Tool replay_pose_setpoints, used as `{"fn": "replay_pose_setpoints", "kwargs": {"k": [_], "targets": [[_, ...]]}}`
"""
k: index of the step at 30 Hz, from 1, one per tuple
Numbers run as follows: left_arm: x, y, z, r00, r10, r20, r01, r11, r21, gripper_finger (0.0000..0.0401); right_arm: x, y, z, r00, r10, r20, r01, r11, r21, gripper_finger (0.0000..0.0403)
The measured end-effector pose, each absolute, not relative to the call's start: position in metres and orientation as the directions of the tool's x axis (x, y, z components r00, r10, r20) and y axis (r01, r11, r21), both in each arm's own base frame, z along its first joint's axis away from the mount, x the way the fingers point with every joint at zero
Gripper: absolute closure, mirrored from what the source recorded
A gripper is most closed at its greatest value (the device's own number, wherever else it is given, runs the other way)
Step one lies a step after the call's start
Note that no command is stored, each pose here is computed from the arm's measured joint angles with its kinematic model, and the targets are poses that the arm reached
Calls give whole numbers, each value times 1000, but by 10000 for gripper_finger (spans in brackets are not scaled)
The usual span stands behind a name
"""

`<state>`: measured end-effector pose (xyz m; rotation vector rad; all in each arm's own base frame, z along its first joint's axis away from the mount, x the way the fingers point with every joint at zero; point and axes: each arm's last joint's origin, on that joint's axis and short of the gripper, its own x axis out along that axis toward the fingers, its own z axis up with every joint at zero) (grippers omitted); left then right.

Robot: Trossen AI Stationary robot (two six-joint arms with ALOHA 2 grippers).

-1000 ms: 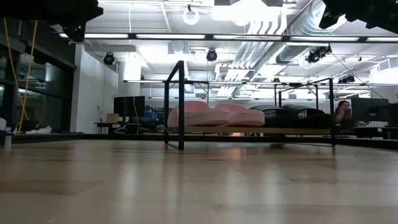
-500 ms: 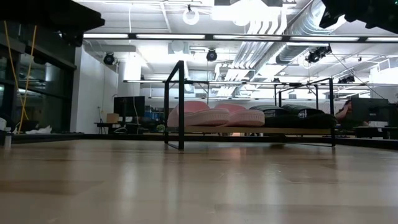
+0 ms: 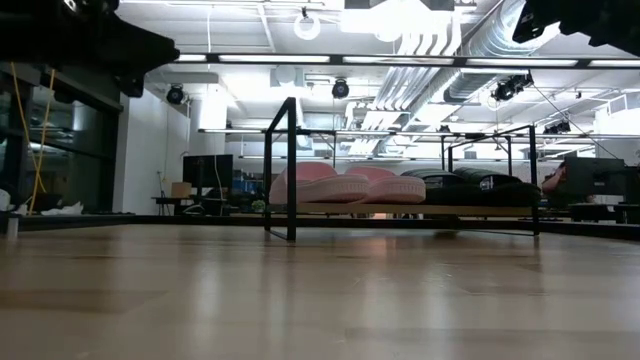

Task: Pick and place slides into the shelf
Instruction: Return to Home Position

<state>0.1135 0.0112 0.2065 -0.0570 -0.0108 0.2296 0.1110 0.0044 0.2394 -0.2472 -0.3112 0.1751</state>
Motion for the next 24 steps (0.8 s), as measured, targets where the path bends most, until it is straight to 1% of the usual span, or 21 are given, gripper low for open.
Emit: {"fn": "replay_pose_setpoints", "kwargs": {"k": [3, 5, 9, 11, 15, 18, 22, 24], "targets": [[114, 16, 200, 974, 228, 2, -227, 972, -61, 318, 111, 4, 239, 942, 186, 279, -113, 959, -259, 389], [114, 18, 195, 975, 221, 2, -220, 974, -61, 318, 111, 3, 232, 936, 173, 308, -93, 962, -257, 389], [114, 21, 191, 979, 203, 32, -200, 978, -62, 318, 110, 0, 206, 929, 74, 363, 11, 974, -228, 389], [114, 22, 191, 980, 196, 37, -194, 979, -61, 318, 111, -1, 203, 936, 40, 350, 42, 974, -223, 389], [114, 22, 191, 980, 197, 30, -195, 979, -57, 318, 109, 1, 208, 916, 96, 390, 2, 970, -243, 389], [114, 22, 190, 980, 196, 28, -194, 980, -53, 318, 107, 1, 211, 902, 103, 419, 7, 967, -253, 389], [114, 22, 190, 980, 196, 22, -194, 980, -53, 318, 106, 2, 209, 904, 113, 412, 7, 960, -279, 389], [114, 22, 189, 981, 196, 16, -194, 979, -53, 318, 108, 1, 206, 917, 109, 383, 9, 956, -294, 389]]}}
